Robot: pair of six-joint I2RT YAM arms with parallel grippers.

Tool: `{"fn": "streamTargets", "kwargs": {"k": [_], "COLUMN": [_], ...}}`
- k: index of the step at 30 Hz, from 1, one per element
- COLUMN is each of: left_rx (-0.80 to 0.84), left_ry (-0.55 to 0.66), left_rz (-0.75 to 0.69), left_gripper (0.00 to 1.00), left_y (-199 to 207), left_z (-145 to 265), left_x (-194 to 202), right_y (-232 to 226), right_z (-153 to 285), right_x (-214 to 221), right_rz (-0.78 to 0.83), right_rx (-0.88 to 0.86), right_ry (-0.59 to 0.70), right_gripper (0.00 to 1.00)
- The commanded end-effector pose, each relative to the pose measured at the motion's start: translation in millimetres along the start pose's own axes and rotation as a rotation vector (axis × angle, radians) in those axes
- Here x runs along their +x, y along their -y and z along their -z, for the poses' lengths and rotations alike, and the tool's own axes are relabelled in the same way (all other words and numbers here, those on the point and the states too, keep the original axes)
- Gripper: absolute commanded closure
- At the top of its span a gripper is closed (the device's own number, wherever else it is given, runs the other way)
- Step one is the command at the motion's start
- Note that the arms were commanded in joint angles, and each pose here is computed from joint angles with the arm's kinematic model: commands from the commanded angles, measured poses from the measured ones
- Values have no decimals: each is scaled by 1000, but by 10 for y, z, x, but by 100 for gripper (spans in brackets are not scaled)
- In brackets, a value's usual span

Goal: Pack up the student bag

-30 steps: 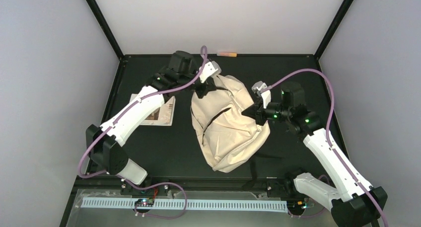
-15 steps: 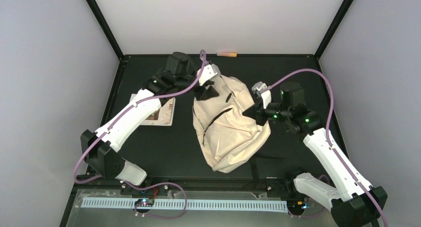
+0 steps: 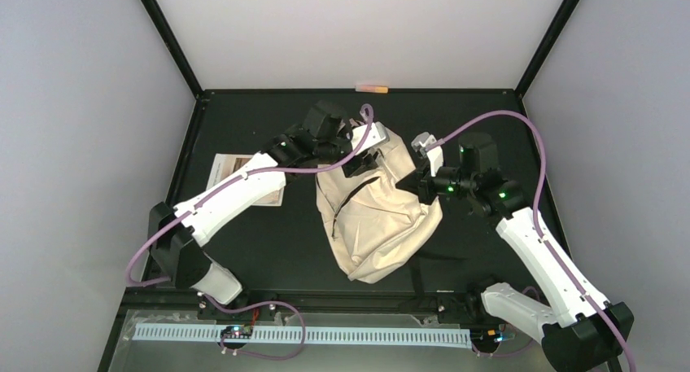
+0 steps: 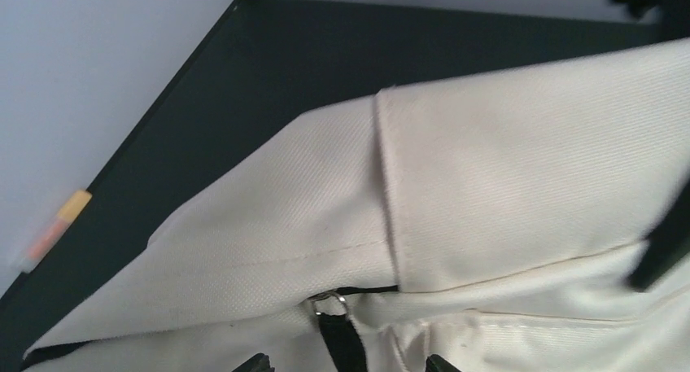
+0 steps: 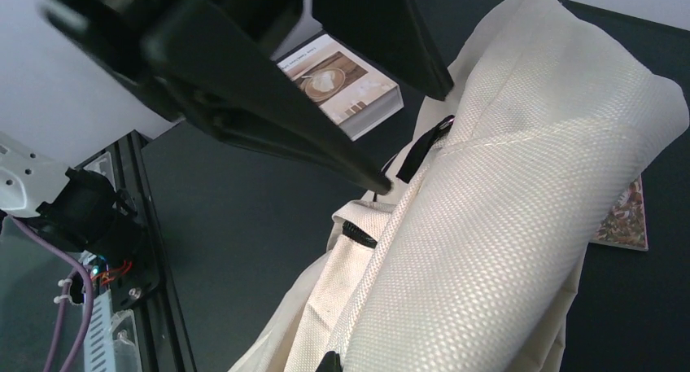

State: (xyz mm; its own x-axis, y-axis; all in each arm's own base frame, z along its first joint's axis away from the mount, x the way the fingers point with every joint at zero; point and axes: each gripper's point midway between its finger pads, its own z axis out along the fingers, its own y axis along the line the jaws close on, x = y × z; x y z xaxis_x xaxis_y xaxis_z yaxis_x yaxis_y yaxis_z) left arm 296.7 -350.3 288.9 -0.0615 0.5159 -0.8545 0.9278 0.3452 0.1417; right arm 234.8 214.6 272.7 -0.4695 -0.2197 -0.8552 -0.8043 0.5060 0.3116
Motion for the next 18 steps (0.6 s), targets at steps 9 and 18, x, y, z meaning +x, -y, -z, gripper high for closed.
{"fn": "streamTargets", "kwargs": {"k": [9, 18], "left_rx": [-205, -202], "left_ry": [-59, -43], "left_rz": [-37, -36], "left_gripper": [81, 99], "left_y": [-362, -388], "left_z": [-253, -173], "left_x": [35, -6], "right_y": [-184, -163], "right_z": [62, 75], "right_x": [-217, -180], "right_rz": [50, 58], "right_rx": [-73, -53], "right_ry": [58, 48], "right_gripper": [99, 99]}}
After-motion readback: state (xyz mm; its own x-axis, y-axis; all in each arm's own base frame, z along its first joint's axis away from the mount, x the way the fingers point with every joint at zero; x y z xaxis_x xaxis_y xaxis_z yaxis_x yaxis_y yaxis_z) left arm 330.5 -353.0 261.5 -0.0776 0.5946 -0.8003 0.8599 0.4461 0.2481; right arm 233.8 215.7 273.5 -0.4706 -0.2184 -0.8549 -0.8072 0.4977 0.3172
